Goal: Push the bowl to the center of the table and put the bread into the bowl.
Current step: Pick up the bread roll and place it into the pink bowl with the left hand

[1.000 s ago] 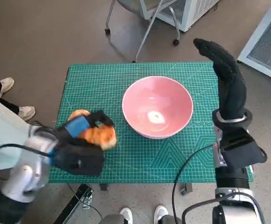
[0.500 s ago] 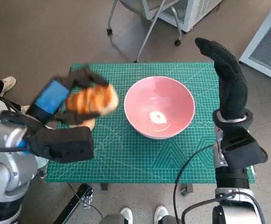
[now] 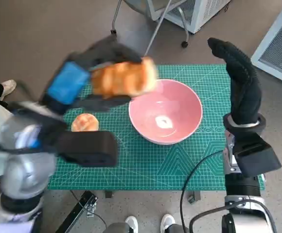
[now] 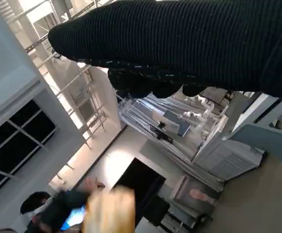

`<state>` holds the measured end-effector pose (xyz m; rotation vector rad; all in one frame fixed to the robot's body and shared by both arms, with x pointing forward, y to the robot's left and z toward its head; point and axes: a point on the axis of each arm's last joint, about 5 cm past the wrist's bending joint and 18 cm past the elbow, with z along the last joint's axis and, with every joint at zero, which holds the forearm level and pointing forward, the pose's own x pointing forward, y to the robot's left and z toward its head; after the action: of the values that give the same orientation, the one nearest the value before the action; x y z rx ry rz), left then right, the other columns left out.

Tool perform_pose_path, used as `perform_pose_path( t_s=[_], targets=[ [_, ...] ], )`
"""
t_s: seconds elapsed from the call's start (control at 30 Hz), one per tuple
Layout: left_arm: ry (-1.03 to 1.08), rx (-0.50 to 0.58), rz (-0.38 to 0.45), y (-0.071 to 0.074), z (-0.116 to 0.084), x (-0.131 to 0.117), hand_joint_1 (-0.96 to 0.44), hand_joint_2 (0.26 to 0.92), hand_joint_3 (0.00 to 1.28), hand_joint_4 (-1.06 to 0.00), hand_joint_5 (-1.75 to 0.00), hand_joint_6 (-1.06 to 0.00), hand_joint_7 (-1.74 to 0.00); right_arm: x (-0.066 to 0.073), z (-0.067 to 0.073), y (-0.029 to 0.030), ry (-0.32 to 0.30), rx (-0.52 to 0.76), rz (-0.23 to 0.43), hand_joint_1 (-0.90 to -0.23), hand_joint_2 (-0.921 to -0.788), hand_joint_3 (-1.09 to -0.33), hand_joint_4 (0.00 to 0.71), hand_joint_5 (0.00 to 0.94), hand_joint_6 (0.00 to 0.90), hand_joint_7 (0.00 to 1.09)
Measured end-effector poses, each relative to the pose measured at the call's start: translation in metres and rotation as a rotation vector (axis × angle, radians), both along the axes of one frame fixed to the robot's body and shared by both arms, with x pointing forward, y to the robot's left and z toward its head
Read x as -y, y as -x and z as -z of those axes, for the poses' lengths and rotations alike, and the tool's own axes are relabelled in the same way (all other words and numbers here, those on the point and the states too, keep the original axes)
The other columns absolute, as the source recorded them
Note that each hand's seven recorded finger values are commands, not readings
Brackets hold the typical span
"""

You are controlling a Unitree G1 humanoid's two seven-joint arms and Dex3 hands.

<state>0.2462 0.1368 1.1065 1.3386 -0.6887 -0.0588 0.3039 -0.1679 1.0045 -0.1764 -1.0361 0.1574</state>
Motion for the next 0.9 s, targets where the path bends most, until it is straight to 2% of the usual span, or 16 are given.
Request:
perform_pose_path(
  t_s=[0.17,0.4,0.57,0.77,0.83,0.9],
  targets=[
    [-0.048,-0.021,0.090,-0.022,0.013,0.019,0.00,0.883,0.04,-0.82,-1.11,-0.72,-0.97,0.000,-0.001,0.0011,0.001,0.009,0.000,-0.608,-0.921,-0.719,0.351,0.009,0.093,0.70],
    [-0.136,-0.101,0.172,-0.051,0.035,0.037,0.00,0.909,0.02,-0.78,-1.09,-0.69,-1.09,0.002,0.001,0.0040,0.002,0.014,0.005,-0.593,-0.921,-0.720,0.350,0.008,0.091,0.71],
    [-0.193,-0.169,0.182,-0.067,0.045,0.045,0.00,0.919,0.03,-0.72,-1.21,-0.69,-1.04,0.004,0.004,0.0060,0.002,0.008,0.009,-0.594,-0.921,-0.716,0.351,0.007,0.090,0.71],
    [-0.252,-0.251,0.181,-0.080,0.053,0.052,0.00,0.920,0.08,-0.67,-1.23,-0.62,-1.12,0.005,0.003,0.0074,0.001,0.014,0.011,-0.597,-0.921,-0.714,0.348,0.005,0.088,0.71],
    [-0.272,-0.290,0.179,-0.083,0.055,0.054,0.00,0.921,0.12,-0.63,-1.27,-0.57,-1.17,0.005,0.004,0.0078,0.001,0.013,0.012,-0.599,-0.921,-0.714,0.345,0.004,0.087,0.71],
    [-0.296,-0.338,0.172,-0.086,0.057,0.055,0.00,0.921,0.25,-0.43,-1.40,-0.46,-1.36,0.005,0.004,0.0082,0.002,0.010,0.013,-0.599,-0.921,-0.714,0.343,0.002,0.086,0.71]
  ],
)
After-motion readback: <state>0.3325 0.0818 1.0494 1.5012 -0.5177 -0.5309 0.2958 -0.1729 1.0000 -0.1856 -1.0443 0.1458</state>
